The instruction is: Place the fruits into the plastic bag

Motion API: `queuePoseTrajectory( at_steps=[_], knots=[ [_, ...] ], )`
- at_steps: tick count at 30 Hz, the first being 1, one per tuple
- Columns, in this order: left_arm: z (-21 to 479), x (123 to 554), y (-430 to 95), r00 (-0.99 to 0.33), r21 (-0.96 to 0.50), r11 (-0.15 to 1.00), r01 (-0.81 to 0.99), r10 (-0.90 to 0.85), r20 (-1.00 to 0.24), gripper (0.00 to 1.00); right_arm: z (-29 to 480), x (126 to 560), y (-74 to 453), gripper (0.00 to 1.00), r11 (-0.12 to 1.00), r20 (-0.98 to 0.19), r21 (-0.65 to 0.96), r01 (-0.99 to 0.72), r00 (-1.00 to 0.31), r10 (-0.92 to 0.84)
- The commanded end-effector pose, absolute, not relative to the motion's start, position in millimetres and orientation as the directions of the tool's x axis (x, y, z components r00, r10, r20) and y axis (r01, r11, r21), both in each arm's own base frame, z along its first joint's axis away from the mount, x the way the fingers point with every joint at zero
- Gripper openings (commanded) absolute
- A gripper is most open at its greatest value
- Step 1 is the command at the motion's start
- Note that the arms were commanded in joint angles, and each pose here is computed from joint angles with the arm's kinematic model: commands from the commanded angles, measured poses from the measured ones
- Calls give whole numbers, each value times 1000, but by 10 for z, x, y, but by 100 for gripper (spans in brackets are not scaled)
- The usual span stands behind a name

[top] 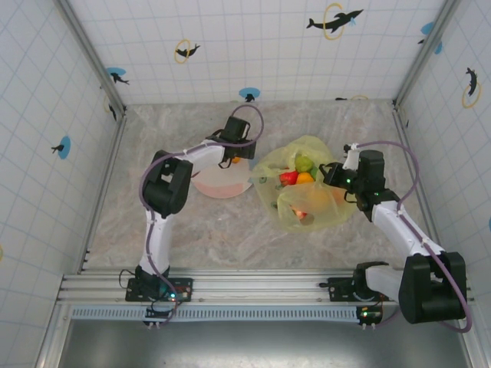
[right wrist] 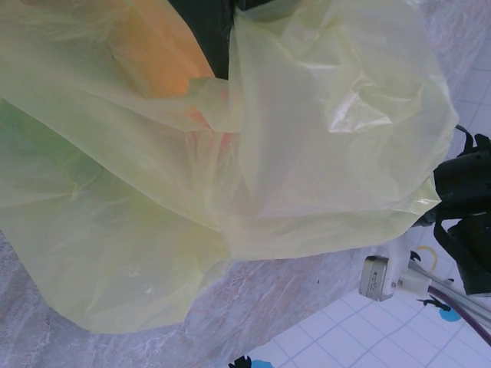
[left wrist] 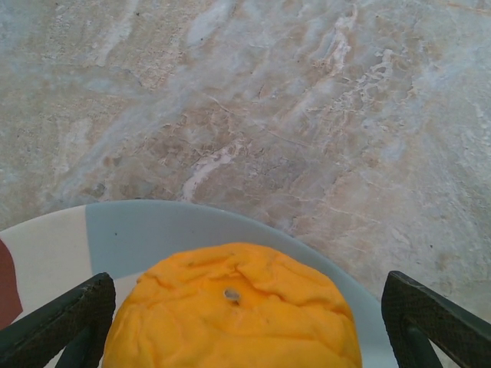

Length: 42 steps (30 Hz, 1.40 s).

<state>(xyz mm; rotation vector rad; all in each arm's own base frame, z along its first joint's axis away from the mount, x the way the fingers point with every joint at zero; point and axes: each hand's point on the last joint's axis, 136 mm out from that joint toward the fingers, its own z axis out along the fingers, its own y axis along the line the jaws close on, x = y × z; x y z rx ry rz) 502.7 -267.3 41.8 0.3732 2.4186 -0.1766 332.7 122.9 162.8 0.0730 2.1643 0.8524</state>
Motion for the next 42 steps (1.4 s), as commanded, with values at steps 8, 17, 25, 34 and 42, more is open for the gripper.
queuePoseTrajectory(
  at_steps=[8,17,25,34,42],
  knots=[
    [293,5062,-2596,-750,-1,950,312,245,-614,81,1612,3333,1233,0,772,-666,592,-233,-680,306],
    [510,5027,-2558,-723,-6,953,303,226,-653,69,1611,3348,1236,0,771,-665,593,-232,-681,307],
    [825,4859,-2473,-694,-39,956,290,182,-697,65,1601,3346,1233,0,771,-663,594,-231,-683,307],
    [1362,3971,-2448,-676,-325,878,351,-3,-737,62,1552,3336,1226,0,773,-658,594,-224,-687,307],
    [1684,2982,-2860,-643,-459,704,542,-4,-766,61,1552,3357,1241,0,766,-656,602,-224,-685,316]
  ],
)
